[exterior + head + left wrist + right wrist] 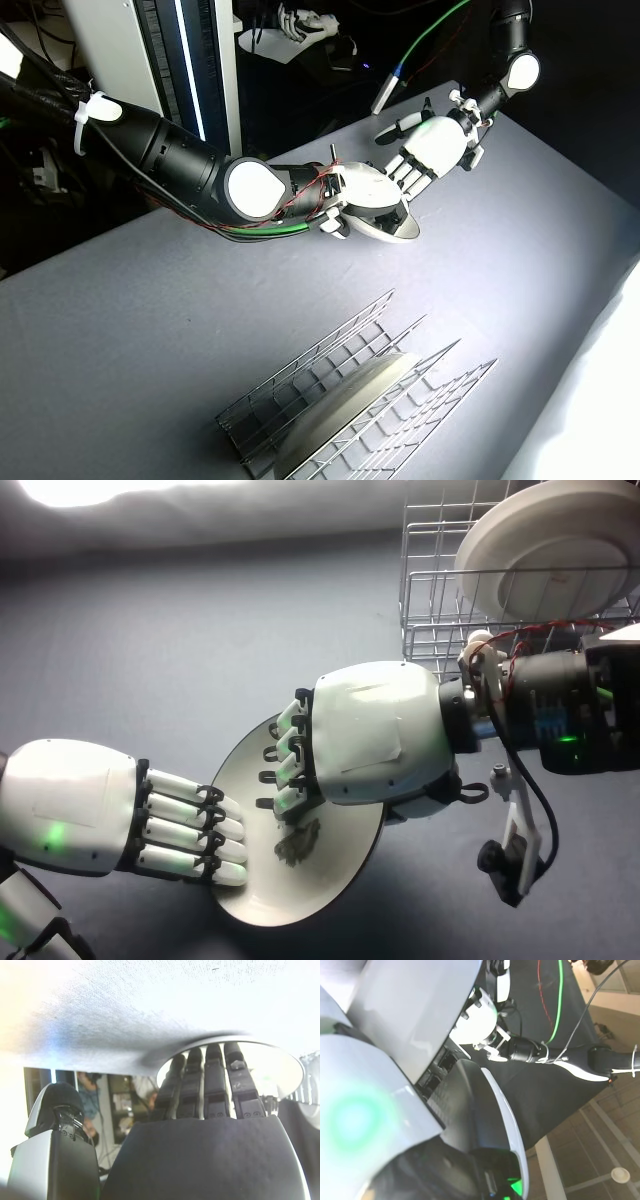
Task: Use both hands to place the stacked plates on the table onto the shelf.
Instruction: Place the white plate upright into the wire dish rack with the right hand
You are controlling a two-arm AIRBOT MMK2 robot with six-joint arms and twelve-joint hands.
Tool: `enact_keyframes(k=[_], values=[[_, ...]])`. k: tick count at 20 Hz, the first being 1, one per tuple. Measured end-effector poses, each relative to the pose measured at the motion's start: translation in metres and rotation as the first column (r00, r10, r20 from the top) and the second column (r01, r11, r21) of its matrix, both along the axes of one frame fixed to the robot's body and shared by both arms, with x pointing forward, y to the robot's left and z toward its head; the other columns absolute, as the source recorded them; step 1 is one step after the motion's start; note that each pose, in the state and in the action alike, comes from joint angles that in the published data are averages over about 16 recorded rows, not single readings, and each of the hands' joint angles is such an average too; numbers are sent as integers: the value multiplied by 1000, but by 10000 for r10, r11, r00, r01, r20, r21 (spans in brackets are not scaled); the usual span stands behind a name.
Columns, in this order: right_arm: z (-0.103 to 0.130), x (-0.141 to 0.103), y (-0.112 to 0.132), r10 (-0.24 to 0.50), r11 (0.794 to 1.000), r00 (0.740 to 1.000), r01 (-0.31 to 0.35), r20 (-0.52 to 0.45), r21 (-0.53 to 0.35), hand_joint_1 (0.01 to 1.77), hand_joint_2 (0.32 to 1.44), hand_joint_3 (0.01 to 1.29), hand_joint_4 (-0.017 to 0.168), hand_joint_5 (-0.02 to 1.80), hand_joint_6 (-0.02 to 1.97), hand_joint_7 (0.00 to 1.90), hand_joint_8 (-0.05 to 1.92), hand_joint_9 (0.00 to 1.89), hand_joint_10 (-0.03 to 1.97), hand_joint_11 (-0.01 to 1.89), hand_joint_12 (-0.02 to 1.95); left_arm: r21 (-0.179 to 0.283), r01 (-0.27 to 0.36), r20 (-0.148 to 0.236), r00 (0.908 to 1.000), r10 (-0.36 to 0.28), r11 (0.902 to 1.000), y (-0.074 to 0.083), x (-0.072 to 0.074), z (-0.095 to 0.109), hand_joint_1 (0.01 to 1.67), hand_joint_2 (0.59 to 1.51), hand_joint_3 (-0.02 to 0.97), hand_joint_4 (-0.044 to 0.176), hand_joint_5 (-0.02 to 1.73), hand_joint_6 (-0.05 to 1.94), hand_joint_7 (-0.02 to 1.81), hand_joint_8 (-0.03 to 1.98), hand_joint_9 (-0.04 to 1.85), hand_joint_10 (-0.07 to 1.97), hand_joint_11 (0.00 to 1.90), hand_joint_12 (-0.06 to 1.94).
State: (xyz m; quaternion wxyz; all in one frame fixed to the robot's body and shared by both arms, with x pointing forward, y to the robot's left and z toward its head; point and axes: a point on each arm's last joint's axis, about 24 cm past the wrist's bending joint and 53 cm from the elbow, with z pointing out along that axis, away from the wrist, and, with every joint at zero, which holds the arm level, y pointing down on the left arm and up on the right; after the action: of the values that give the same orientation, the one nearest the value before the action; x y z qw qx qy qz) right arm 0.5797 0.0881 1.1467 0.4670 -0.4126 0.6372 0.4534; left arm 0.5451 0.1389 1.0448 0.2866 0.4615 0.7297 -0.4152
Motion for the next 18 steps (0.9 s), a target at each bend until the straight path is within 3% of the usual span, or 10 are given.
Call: enact_keyframes(k=[5, 9, 13, 18], values=[[13, 1, -5, -167, 9997, 9999, 167, 10, 192, 1249, 990, 13, -8, 752, 441, 843, 475, 879, 884, 756, 1277, -396, -282, 602, 9977, 306, 9988, -4, 14, 32, 23, 1109, -2, -3, 91, -11, 117, 1, 131, -2, 21, 222], [30, 4, -11, -421, 9979, 9991, 425, -84, 492, 1269, 981, 13, -6, 786, 585, 883, 630, 921, 1080, 788, 1270, -764, -639, 1241, 9896, 730, 9950, -3, 26, 64, 23, 1109, -2, 0, 110, -2, 135, 8, 142, 6, 23, 232], [49, 8, -16, -753, 9922, 9963, 791, -423, 965, 1293, 984, 13, -5, 820, 742, 924, 741, 955, 1138, 779, 1277, -1013, -1118, 1942, 9723, 1299, 9885, 4, 40, 91, 23, 1108, -2, 3, 121, 6, 139, 13, 140, 9, 21, 221], [71, 14, -21, -1074, 9772, 9877, 1260, -1136, 1709, 1325, 990, 14, -2, 855, 941, 969, 840, 957, 1140, 768, 1279, -1145, -1635, 2777, 9418, 1896, 9799, 16, 52, 115, 22, 1107, -2, 2, 126, 5, 141, 13, 141, 9, 31, 201]])
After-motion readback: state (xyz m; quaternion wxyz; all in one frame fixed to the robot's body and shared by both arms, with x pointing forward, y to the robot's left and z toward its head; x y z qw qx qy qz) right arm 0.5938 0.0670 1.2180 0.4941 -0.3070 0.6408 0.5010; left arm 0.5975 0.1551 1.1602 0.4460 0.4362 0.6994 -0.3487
